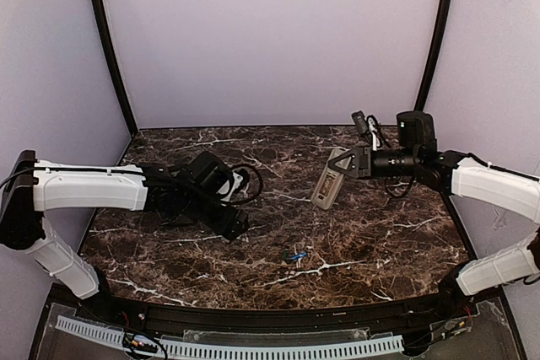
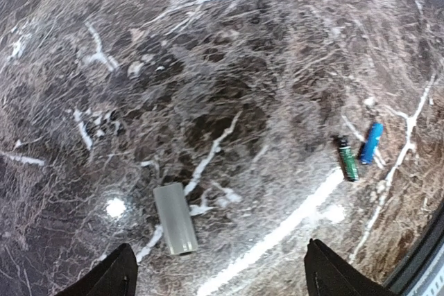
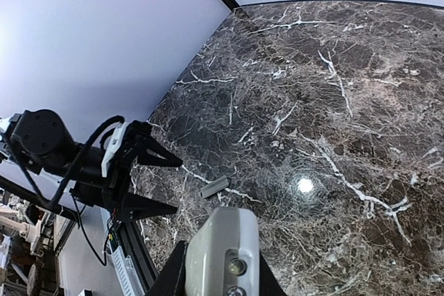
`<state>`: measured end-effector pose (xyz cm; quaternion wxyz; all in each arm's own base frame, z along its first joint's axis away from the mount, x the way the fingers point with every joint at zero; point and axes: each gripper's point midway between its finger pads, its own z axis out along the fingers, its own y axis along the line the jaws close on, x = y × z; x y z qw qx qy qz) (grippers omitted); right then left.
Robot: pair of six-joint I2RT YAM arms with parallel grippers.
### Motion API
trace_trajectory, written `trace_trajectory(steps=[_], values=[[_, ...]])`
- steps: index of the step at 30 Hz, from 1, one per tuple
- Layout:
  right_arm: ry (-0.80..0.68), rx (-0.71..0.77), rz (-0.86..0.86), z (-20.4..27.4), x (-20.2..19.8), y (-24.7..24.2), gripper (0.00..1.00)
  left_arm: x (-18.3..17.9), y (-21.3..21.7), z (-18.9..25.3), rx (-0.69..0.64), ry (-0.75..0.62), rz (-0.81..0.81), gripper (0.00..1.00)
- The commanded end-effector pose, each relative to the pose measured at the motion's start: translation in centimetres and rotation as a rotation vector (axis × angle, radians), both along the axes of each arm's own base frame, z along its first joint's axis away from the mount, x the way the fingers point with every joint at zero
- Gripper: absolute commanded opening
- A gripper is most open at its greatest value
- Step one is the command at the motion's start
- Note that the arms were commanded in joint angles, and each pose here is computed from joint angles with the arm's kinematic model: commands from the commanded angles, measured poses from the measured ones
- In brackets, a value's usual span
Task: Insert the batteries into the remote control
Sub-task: Place the battery cover at the center of the board, then move the battery to the center of the board.
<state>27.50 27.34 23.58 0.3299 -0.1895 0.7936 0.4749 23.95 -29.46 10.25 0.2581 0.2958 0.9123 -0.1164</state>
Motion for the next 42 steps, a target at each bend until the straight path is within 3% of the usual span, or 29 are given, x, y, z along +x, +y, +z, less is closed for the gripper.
trace_trajectory(steps=[1, 6, 11, 13, 19, 26, 28, 42], values=[[-0.071, 0.016, -0.05, 2.3, 0.7, -0.7, 0.0, -1.8, -2.5, 0.7, -0.023, 0.018, -0.13, 0.82], [-0.148, 0.006, -0.041, 3.1, -0.2, -1.4, 0.0, -2.6, -6.0, -0.3, -0.036, 0.086, -0.189, 0.72], [-0.125, -0.044, -0.06, 2.5, -0.3, -2.2, 0.0, -2.9, -9.3, -2.0, -0.024, 0.138, -0.211, 0.64], [-0.133, -0.04, -0.051, 2.6, -0.6, -2.2, 0.0, -2.6, -10.1, -2.4, -0.018, 0.155, -0.202, 0.53], [-0.14, -0.044, -0.057, 2.6, -0.8, -2.5, 0.0, -2.4, -11.3, -3.6, -0.013, 0.205, -0.178, 0.36], [-0.13, -0.056, -0.06, 2.1, -0.6, -2.6, 0.0, -2.9, -12.1, -4.3, -0.033, 0.295, -0.129, 0.27], [-0.129, -0.062, -0.068, 2.0, -0.5, -2.7, 0.0, -3.0, -12.1, -4.6, -0.023, 0.312, -0.115, 0.18], [-0.109, -0.058, -0.146, 2.0, 0.4, -5.0, 0.0, -2.8, -12.1, -6.1, 0.051, 0.356, -0.063, 0.22]])
